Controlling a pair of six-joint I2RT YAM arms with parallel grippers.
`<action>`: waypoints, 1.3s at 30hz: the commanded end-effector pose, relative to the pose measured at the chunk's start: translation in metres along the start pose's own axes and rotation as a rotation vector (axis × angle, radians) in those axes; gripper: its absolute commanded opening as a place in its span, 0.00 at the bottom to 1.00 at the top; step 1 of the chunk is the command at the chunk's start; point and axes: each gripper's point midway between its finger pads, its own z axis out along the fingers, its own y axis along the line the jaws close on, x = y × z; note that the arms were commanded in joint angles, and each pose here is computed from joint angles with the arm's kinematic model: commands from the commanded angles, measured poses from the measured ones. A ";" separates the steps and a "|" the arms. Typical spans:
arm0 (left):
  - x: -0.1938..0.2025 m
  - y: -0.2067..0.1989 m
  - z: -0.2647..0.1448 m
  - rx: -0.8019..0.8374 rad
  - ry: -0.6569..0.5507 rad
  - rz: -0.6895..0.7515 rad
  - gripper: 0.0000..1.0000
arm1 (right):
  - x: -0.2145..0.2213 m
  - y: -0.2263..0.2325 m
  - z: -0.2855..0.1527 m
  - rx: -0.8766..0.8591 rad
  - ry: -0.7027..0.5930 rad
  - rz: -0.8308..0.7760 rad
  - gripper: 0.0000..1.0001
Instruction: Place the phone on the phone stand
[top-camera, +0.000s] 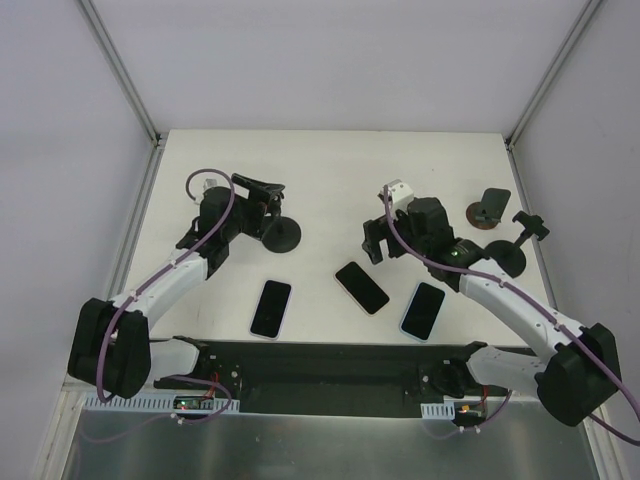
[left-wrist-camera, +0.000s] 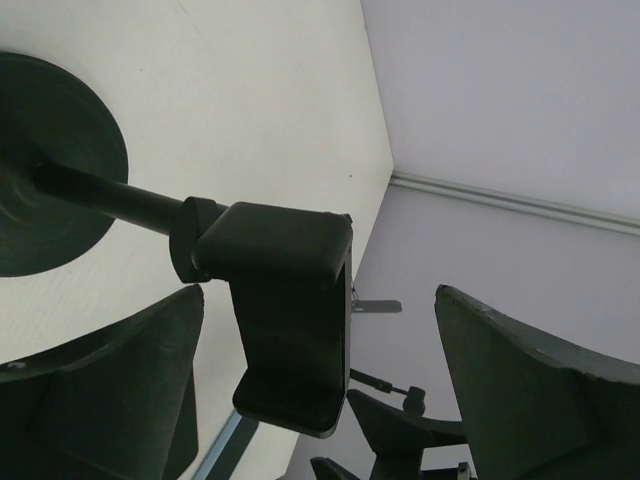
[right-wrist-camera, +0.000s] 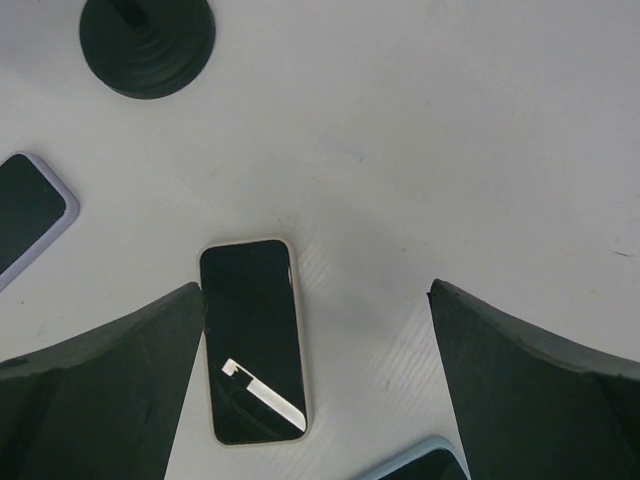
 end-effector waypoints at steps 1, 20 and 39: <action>0.006 -0.026 0.000 0.068 0.026 0.010 0.99 | -0.024 0.033 0.012 -0.163 -0.114 0.024 0.96; -0.073 -0.088 -0.146 0.178 -0.396 0.943 0.99 | -0.154 0.173 0.067 -0.227 -0.368 0.100 0.87; -0.048 -0.091 -0.136 0.145 -0.220 1.221 0.99 | -0.151 0.191 0.122 -0.155 -0.288 -0.083 0.56</action>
